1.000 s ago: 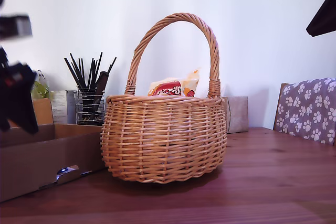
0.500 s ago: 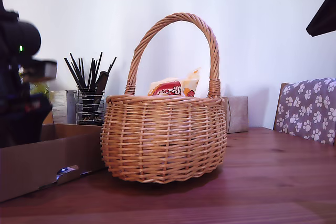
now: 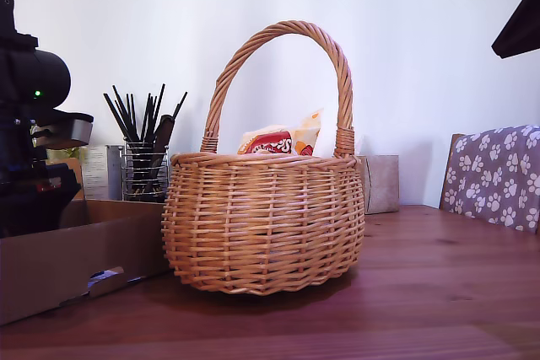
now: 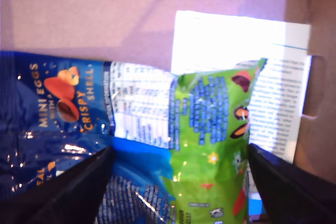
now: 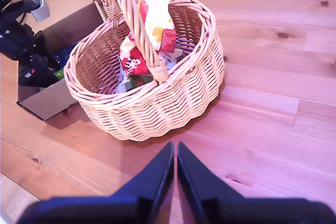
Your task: Move the bags of Easter eggs from the cardboard box on the left into the woven basket on the right side.
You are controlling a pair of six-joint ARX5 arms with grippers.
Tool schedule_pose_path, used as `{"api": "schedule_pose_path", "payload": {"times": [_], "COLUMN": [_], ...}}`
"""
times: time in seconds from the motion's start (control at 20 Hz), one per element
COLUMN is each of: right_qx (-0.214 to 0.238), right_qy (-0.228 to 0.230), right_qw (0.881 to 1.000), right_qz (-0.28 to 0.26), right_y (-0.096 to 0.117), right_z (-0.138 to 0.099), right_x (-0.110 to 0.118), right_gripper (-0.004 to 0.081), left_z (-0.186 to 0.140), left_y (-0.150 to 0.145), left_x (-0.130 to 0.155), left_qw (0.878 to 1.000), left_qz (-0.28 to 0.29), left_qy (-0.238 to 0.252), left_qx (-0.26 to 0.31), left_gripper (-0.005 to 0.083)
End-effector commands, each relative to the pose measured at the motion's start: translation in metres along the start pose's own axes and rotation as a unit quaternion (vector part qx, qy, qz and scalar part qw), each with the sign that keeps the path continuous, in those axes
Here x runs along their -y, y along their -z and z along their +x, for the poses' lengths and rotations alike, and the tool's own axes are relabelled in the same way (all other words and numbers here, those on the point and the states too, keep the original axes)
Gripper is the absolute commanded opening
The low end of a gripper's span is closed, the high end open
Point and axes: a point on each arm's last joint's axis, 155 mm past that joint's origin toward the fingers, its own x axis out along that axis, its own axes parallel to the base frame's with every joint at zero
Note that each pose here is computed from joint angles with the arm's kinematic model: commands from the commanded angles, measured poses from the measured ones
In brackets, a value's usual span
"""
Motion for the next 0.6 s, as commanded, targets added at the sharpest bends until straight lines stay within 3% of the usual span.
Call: {"api": "schedule_pose_path", "payload": {"times": [0.0,0.4,0.55], "right_qx": [0.011,0.011,0.011], "right_qy": [-0.005,-0.004,-0.004], "right_qw": [1.0,1.0,1.0], "right_qz": [-0.008,-0.008,-0.008], "right_y": [-0.008,-0.008,-0.008], "right_z": [-0.002,-0.002,-0.002], "right_x": [-0.003,-0.003,-0.003], "right_gripper": [-0.0012,-0.0012,-0.0012], "left_z": [0.019,0.019,0.019], "left_y": [0.014,-0.002,-0.004], "left_x": [-0.008,-0.014,-0.015], "left_qw": [0.999,0.999,0.999], "left_qz": [-0.005,-0.001,-0.001], "left_qy": [-0.017,-0.034,-0.035], "left_qx": [-0.032,-0.002,0.002], "left_gripper": [0.0712,0.0281,0.0248]}}
